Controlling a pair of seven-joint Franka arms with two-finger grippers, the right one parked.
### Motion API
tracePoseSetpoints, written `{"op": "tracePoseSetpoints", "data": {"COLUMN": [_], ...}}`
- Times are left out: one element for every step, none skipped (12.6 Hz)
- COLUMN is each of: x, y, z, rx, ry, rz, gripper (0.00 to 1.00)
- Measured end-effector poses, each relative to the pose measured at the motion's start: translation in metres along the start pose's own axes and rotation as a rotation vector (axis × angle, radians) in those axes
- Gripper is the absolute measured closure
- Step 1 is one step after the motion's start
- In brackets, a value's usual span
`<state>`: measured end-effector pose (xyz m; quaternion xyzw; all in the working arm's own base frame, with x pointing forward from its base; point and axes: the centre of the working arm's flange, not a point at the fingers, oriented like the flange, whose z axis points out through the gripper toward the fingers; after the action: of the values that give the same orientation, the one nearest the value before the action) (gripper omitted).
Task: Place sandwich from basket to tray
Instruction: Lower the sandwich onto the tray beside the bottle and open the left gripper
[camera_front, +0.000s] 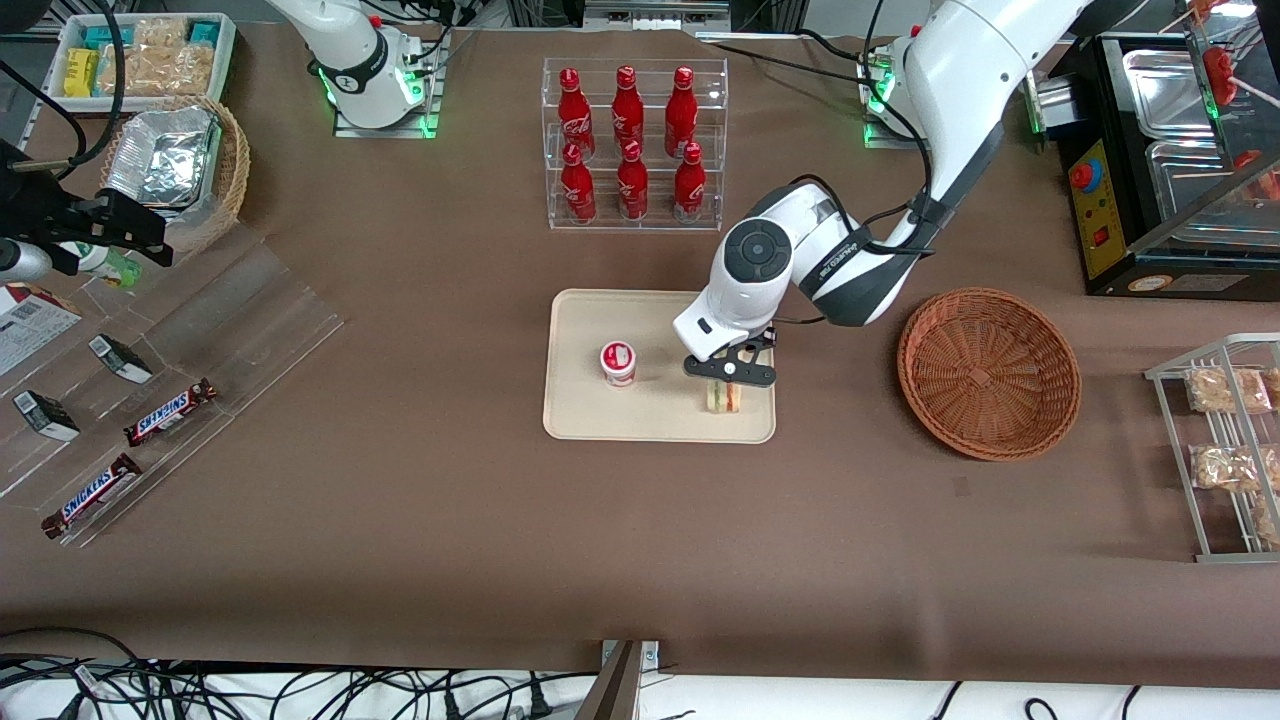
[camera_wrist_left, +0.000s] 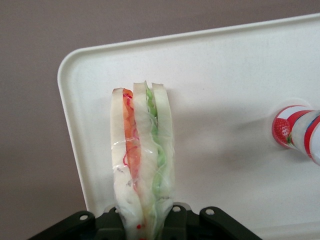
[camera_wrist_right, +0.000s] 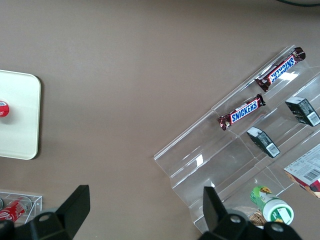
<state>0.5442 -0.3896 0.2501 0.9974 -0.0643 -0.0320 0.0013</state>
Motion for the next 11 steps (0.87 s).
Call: {"op": "tracePoseSetpoints", "data": {"x": [-0.001,-0.001,-0.002,-0.002,-0.003,-0.003,-0.003,-0.003,-0.003,-0.003,-0.004], "y": [0.001,0.001,0.002,0.003,0.003,0.003,0.003,0.003,0.004,0.004,0.004], "z": [0.004,0.007,0.010,0.012,0.013,0.014,0.015,0.016,0.016,0.017,0.017], "rx": [0.000,0.000,0.000,0.000,0.001,0.001,0.001,0.001,0.001,0.001,0.001], "ry": [-0.006,-0.011,-0.015,-0.018,-0.021,-0.022,-0.023,-0.025,-0.025,-0.026,-0.027], "rz": [0.001,0.001,0.003,0.003,0.002,-0.005,-0.013,-0.017,-0.021,-0.023,-0.024], "gripper": [0.85,0.85,0.85,0.84,0.80,0.80,0.70,0.63,0.52,0.41,0.30]}}
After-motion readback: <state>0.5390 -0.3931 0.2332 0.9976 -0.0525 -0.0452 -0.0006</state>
